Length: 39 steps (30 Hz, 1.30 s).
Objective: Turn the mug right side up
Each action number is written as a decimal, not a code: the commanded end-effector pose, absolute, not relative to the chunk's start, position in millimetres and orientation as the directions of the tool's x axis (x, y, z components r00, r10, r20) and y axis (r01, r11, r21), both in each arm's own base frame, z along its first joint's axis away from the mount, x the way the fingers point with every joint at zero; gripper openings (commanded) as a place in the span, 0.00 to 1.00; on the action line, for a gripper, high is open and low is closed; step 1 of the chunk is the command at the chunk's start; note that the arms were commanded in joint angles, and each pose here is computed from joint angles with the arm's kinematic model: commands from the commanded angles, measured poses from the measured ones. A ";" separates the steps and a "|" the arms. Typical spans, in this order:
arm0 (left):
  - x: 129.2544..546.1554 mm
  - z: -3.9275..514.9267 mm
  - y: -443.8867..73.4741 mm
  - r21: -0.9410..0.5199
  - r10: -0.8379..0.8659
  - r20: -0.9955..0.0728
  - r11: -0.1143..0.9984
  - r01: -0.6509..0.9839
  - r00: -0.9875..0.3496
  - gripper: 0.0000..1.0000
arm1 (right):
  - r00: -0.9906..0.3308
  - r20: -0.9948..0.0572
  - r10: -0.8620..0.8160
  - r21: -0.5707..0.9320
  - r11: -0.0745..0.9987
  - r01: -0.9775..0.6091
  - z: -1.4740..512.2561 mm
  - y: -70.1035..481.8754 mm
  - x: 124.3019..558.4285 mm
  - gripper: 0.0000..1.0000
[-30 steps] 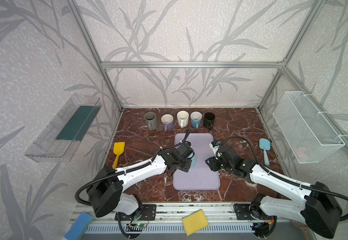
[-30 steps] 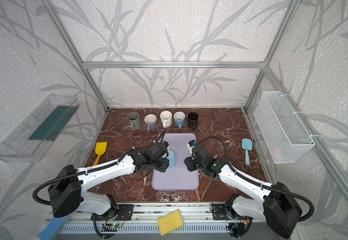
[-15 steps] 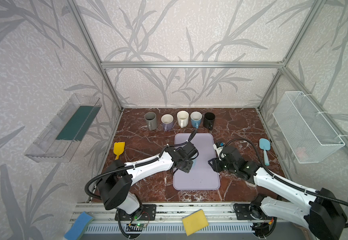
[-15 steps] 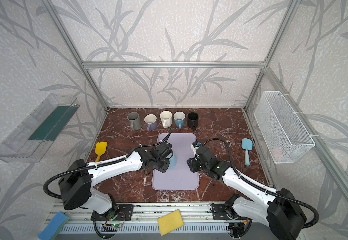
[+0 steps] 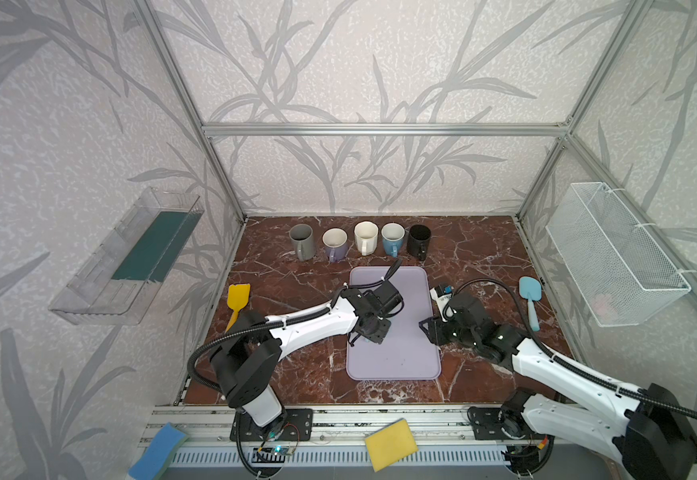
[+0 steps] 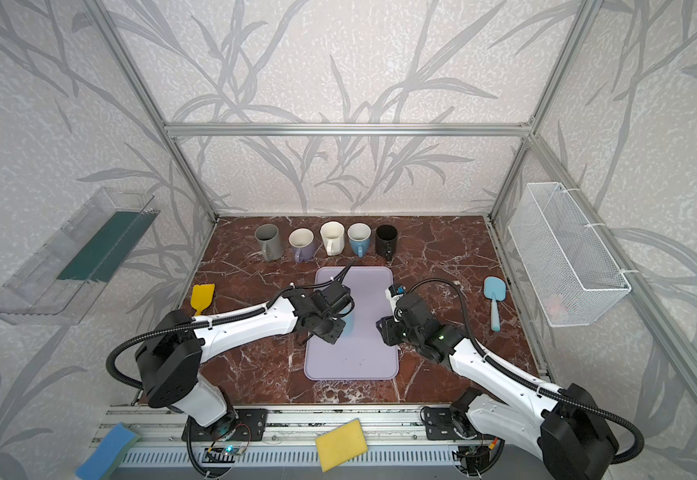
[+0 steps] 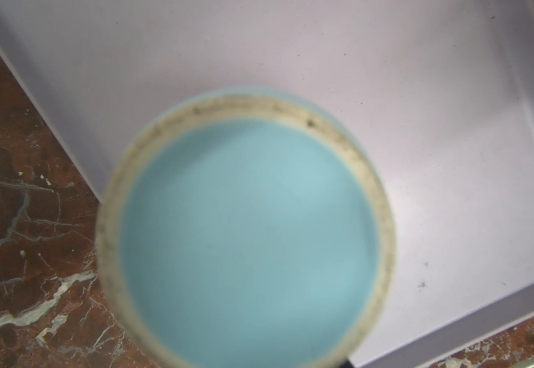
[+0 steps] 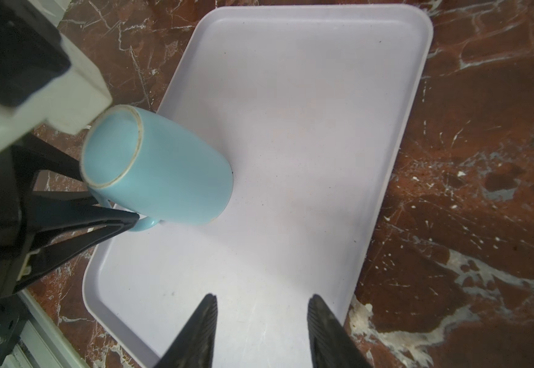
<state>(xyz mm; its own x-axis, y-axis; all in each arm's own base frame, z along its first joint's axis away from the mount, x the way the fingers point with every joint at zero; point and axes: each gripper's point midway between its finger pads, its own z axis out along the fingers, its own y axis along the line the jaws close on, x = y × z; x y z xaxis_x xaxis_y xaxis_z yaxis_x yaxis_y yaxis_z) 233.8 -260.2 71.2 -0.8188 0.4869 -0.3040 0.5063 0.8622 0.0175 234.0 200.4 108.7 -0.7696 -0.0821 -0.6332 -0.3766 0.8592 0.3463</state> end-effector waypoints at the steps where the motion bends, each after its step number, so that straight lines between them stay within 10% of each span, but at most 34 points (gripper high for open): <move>1: 235.4 73.7 -257.6 0.052 0.509 -0.287 0.854 0.517 -0.812 0.31 | -0.781 -0.620 -0.079 0.352 0.862 -0.366 104.8 195.6 229.2 0.48; 24: 240.6 69.4 -257.0 0.097 0.539 -0.259 0.840 0.534 -0.801 0.01 | -0.792 -0.605 -0.080 0.372 0.851 -0.370 100.7 199.6 228.4 0.48; 39: 248.3 100.0 -268.0 0.038 0.499 -0.387 0.849 0.527 -0.776 0.00 | -0.801 -0.597 -0.055 0.430 0.820 -0.377 98.2 208.5 225.5 0.48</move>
<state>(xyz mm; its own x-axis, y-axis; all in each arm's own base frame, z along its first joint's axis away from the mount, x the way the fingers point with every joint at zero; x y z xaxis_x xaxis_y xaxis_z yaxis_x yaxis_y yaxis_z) 238.2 -259.6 72.7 -0.8023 0.5225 -0.2885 0.5300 0.8460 0.0581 224.0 204.6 95.9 -0.8019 -0.0725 -0.5930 -0.3750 0.8338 0.4051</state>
